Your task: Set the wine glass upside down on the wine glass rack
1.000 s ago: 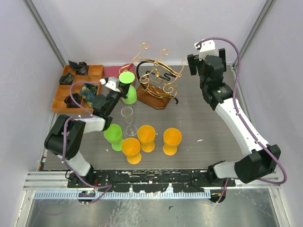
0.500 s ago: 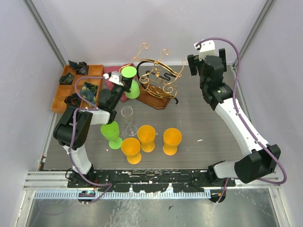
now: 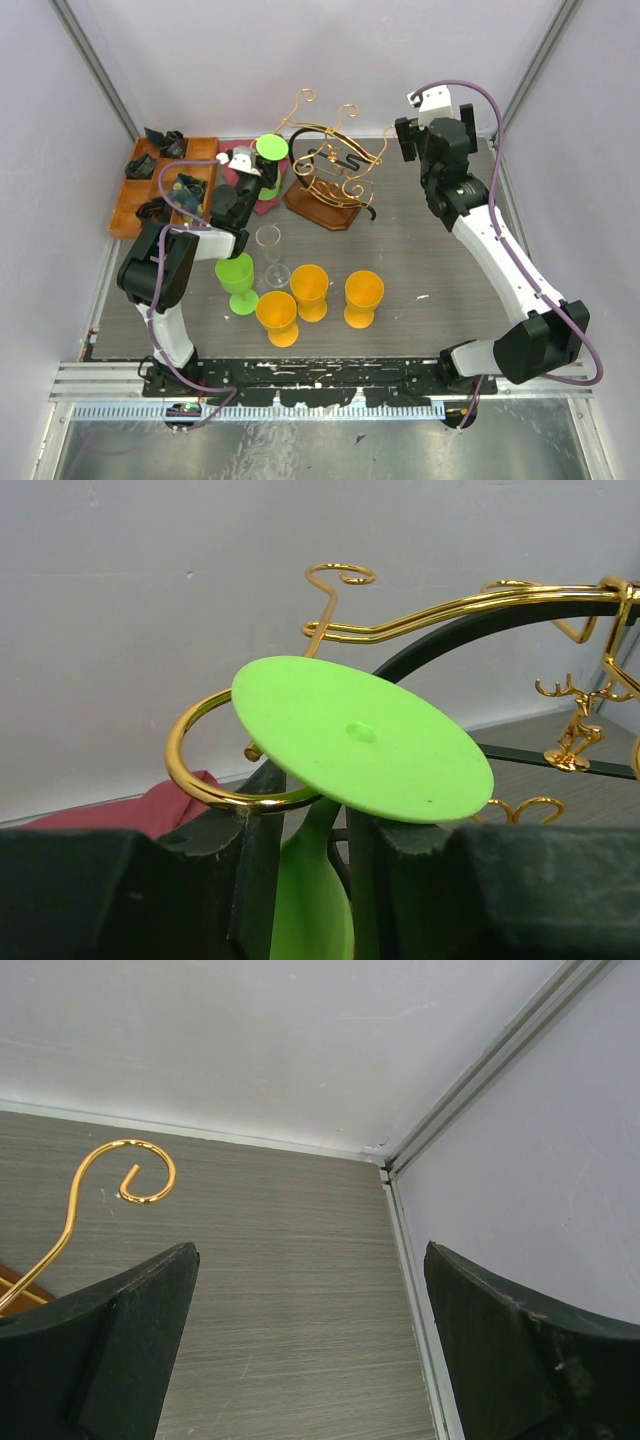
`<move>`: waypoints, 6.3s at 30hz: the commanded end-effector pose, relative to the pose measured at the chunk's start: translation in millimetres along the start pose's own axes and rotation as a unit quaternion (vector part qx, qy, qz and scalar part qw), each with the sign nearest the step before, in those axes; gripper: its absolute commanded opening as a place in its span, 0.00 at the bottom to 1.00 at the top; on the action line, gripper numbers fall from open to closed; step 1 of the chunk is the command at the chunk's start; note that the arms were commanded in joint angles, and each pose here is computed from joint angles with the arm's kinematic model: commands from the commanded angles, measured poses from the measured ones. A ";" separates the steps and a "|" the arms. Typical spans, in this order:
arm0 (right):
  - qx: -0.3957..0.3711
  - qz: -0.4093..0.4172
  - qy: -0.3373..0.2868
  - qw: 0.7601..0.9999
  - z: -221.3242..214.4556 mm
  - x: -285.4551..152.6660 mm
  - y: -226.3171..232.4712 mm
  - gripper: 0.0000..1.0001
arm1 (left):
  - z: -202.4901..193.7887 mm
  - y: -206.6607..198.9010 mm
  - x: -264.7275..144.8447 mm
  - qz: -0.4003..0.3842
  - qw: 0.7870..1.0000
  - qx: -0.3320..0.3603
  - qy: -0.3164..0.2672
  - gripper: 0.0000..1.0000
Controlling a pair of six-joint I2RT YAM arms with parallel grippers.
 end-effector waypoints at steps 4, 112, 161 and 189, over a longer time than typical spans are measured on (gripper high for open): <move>0.014 -0.014 -0.028 0.999 15.0 1.5 -7.4 1.00 | 10.2 15.8 0.1 0.050 0.998 0.021 -0.023 0.39; 0.091 0.088 -0.012 0.992 60.2 43.0 33.0 1.00 | 104.2 5.1 -64.6 0.020 0.997 0.065 0.042 0.98; 0.089 0.118 0.249 0.957 -41.4 -13.1 36.7 1.00 | 161.7 0.1 -81.0 -0.013 0.987 0.129 0.090 0.98; 0.115 0.152 0.280 0.941 -47.9 -71.5 26.7 1.00 | 160.0 -8.6 -74.9 -0.048 0.985 0.128 0.107 0.98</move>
Point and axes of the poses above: each gripper's point midway between its finger pads, its own x axis out along the fingers, its own y axis along the line the jaws close on, z = x × y, the point moved 3 cm from there along -x, back along the fingers, and after that the axes turned 3 degrees about x, right-handed, at the moved point
